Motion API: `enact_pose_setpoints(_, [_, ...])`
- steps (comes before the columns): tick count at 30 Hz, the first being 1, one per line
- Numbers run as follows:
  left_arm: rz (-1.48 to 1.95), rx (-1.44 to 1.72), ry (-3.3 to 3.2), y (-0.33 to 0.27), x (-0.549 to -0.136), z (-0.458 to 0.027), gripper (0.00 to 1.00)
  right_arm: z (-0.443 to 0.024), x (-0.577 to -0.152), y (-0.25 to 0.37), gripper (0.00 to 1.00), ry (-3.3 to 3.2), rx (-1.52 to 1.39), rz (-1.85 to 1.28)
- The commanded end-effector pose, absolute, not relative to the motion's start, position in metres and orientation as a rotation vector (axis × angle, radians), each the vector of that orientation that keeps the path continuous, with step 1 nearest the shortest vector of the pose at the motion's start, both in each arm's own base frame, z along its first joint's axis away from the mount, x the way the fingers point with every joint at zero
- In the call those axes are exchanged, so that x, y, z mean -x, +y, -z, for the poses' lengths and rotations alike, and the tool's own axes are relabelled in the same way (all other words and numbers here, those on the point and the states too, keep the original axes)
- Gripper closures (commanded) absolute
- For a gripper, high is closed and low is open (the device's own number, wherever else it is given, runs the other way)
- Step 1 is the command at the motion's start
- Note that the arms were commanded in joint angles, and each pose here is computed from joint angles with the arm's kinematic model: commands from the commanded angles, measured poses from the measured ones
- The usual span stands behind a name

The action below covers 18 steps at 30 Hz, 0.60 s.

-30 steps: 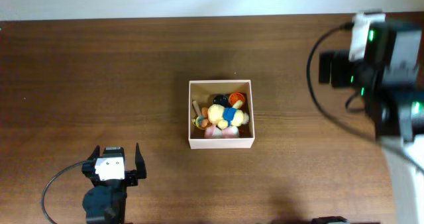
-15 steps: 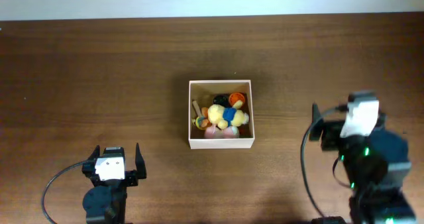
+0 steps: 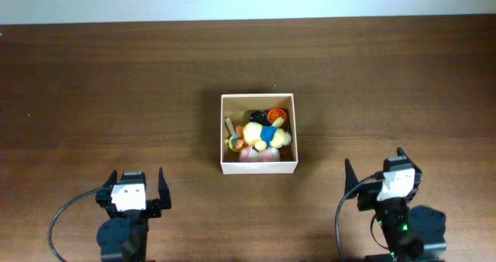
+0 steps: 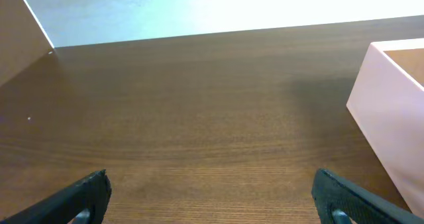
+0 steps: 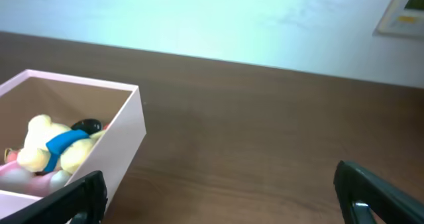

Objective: Pack container

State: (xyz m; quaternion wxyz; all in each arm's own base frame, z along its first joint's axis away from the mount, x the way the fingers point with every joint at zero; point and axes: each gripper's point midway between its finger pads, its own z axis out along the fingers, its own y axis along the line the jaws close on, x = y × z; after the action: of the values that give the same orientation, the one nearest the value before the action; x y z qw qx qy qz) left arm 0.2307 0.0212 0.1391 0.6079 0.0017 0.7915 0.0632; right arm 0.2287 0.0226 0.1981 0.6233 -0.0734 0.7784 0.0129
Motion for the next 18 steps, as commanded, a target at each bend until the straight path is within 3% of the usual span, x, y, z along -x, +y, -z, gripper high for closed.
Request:
enact_pose_setpoints(1, [-0.169, -0.008, 1.827, 0.024, -0.230, -0.138, 0.01, -0.188, -0.226, 0.028, 0.01, 1.764, 0.197, -0.050])
enact_pose_setpoints(13, [-0.169, -0.008, 1.827, 0.024, -0.230, -0.138, 0.01, -0.135, -0.229, 0.020, 0.01, 1.832, 0.165, -0.027])
enact_pose_setpoints(18, [-0.169, -0.008, 1.827, 0.024, -0.230, -0.138, 0.01, -0.136, -0.230, 0.009, 0.01, 1.833, 0.131, 0.016])
